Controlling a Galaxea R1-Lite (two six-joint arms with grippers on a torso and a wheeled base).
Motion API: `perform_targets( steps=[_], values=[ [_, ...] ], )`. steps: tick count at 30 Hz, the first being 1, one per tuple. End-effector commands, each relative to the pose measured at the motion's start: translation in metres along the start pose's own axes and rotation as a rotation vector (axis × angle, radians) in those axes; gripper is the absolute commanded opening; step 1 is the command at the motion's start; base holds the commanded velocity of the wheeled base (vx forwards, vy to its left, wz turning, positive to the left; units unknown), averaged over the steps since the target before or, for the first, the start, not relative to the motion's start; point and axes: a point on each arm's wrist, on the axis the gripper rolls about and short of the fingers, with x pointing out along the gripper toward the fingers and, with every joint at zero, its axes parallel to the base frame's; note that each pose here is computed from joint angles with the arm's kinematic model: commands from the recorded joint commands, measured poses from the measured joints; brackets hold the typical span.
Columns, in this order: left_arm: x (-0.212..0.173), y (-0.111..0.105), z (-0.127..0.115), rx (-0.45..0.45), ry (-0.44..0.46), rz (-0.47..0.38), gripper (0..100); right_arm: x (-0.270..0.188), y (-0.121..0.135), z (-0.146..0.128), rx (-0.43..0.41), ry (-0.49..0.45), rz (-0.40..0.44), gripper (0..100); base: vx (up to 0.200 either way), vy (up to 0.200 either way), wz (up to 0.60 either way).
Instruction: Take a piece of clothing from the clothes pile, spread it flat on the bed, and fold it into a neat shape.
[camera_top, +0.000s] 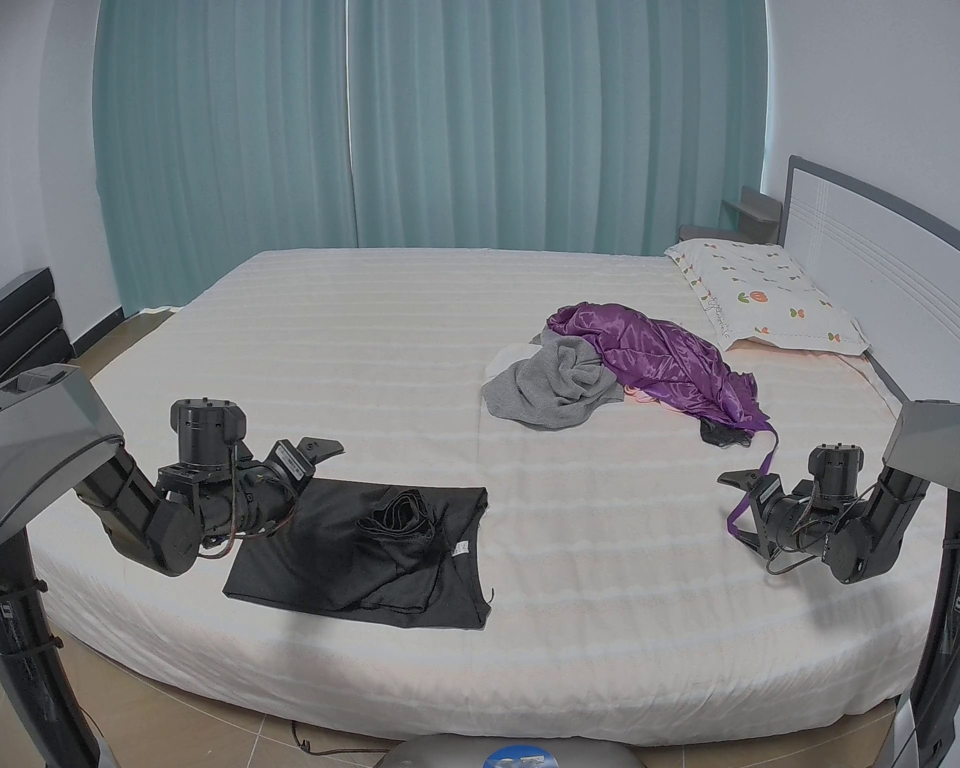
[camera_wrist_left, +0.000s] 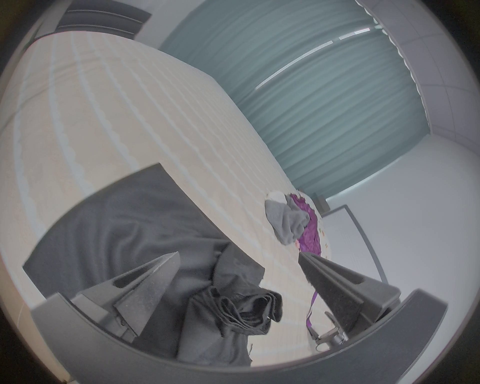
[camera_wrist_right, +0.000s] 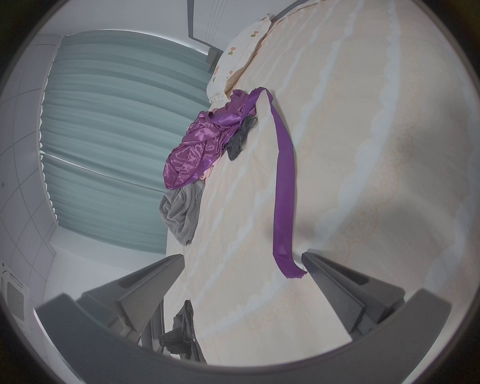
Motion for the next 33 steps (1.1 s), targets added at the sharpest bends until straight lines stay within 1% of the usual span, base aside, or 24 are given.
perform_targets(
  steps=[1, 9, 14, 17, 19, 23, 24, 27, 28, 29, 30, 31, 32, 33],
  values=[
    [-0.001, 0.021, 0.006, -0.039, -0.002, 0.042, 100, 0.0, 0.001, 0.0, 0.0, 0.0, 0.001, 100, 0.0, 0.2, 0.0],
    [0.003, 0.032, 0.004, -0.056, 0.008, 0.074, 100, -0.014, 0.022, -0.01, -0.027, 0.002, 0.031, 100, 0.0, 0.2, 0.0],
    [0.004, 0.037, 0.005, -0.066, 0.01, 0.086, 100, -0.023, 0.036, -0.025, -0.057, 0.022, 0.051, 100, 0.0, 0.2, 0.0],
    [0.005, 0.038, 0.004, -0.068, 0.013, 0.091, 100, -0.025, 0.043, -0.036, -0.081, 0.015, 0.047, 100, 0.0, 0.2, 0.0],
    [0.006, 0.039, 0.003, -0.067, 0.015, 0.093, 100, -0.025, 0.047, -0.047, -0.109, 0.014, 0.033, 100, 0.0, 0.2, 0.0],
    [0.006, 0.039, 0.002, -0.067, 0.018, 0.095, 100, -0.025, 0.06, -0.071, -0.203, 0.0, 0.006, 100, 0.0, 0.2, 0.0],
    [0.006, 0.04, 0.003, -0.068, 0.017, 0.096, 100, -0.025, 0.063, -0.074, -0.211, -0.003, 0.007, 100, 0.0, 0.2, 0.0],
    [0.005, 0.041, 0.0, -0.069, 0.024, 0.102, 100, -0.035, 0.083, -0.098, -0.262, 0.038, 0.027, 100, 0.0, 0.2, 0.0],
    [0.005, 0.041, 0.0, -0.069, 0.024, 0.102, 100, -0.035, 0.083, -0.098, -0.262, 0.038, 0.027, 100, 0.0, 0.2, 0.0],
    [0.005, 0.042, 0.0, -0.068, 0.025, 0.105, 100, -0.042, 0.095, -0.116, -0.311, 0.085, 0.036, 100, 0.0, 0.2, 0.0],
    [0.005, 0.042, 0.0, -0.068, 0.025, 0.105, 100, -0.045, 0.102, -0.121, -0.337, 0.094, 0.041, 100, 0.0, 0.2, 0.0],
    [0.005, 0.042, 0.0, -0.068, 0.025, 0.105, 100, -0.045, 0.102, -0.121, -0.337, 0.094, 0.041, 100, 0.0, 0.2, 0.0],
    [0.005, 0.042, 0.0, -0.068, 0.025, 0.105, 100, -0.048, 0.108, -0.128, -0.373, 0.101, 0.038, 100, 0.0, 0.2, 0.0],
    [0.005, 0.042, 0.0, -0.068, 0.025, 0.105, 100, -0.048, 0.108, -0.128, -0.373, 0.101, 0.038, 100, 0.0, 0.2, 0.0]
  ],
)
